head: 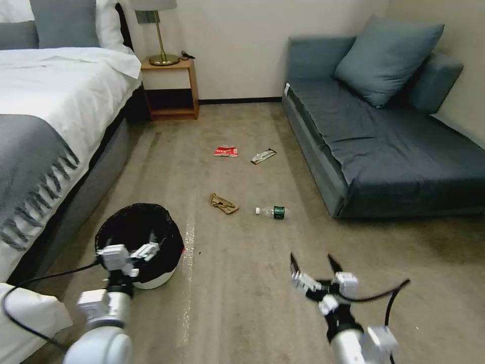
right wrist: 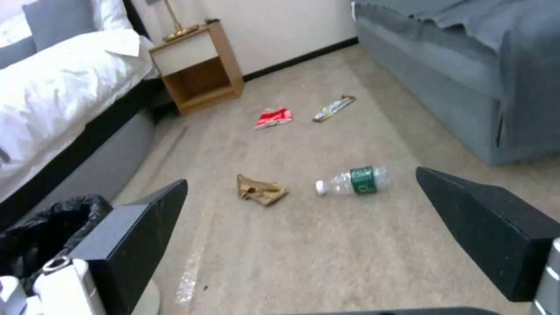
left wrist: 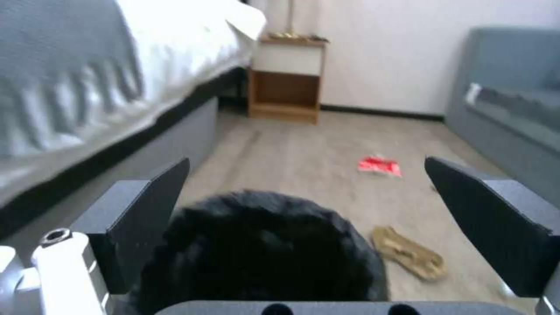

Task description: Pick up the trash bin, then pick up the garbage on the floor and place it into the trash bin.

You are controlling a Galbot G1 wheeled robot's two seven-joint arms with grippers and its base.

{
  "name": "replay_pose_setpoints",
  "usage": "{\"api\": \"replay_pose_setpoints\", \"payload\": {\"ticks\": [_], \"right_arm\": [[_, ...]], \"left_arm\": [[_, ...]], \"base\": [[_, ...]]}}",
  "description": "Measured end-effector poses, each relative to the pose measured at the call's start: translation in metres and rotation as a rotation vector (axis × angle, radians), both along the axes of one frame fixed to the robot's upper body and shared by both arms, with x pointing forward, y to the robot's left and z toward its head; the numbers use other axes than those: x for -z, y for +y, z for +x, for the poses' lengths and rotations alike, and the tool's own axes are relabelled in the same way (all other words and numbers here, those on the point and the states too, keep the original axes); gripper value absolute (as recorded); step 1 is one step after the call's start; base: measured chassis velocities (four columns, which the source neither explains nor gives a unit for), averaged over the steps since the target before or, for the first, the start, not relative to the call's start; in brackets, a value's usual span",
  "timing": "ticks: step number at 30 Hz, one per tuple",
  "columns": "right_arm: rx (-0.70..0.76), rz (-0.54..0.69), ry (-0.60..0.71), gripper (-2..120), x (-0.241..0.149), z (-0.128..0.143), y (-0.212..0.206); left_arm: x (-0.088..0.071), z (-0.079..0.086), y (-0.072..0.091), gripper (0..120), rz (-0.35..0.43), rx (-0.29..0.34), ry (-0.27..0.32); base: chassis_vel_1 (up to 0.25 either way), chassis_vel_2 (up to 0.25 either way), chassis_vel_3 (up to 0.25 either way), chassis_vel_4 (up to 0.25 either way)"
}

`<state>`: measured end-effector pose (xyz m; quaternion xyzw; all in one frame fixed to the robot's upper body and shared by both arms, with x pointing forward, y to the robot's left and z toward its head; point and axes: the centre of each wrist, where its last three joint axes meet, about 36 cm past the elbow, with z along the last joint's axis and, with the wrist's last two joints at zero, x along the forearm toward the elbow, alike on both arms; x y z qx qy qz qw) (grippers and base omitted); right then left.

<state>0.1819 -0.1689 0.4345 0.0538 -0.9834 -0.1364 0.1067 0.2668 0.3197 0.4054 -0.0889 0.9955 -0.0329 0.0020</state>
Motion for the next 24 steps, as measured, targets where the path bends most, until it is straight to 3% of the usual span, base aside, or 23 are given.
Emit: {"api": "replay_pose_setpoints", "payload": {"ticks": [4,7,13,16,24], "right_arm": [[0.006,-0.056,-0.015,100,-0.008,0.008,-0.022],[0.009,-0.16,-0.056,100,-0.021,0.024,-0.051],[0.007,-0.181,-0.063,100,-0.017,0.025,-0.049],[0.012,-0.188,-0.065,100,-0.013,0.025,-0.05],[0.024,-0.208,-0.066,100,-0.006,0.027,-0.054]], "left_arm": [[-0.007,-0.001,0.012,100,-0.01,-0.011,-0.011],[-0.022,-0.003,0.033,100,-0.026,-0.029,-0.037],[-0.043,-0.004,0.054,100,-0.046,-0.044,-0.071],[-0.063,-0.003,0.07,100,-0.064,-0.049,-0.102],[-0.077,-0.002,0.079,100,-0.079,-0.051,-0.122]], "base": [[0.0,0.0,0.0,0.0],[0.0,0.0,0.0,0.0],[0.0,0.0,0.0,0.0],[0.0,0.0,0.0,0.0],[0.0,0.0,0.0,0.0]]}}
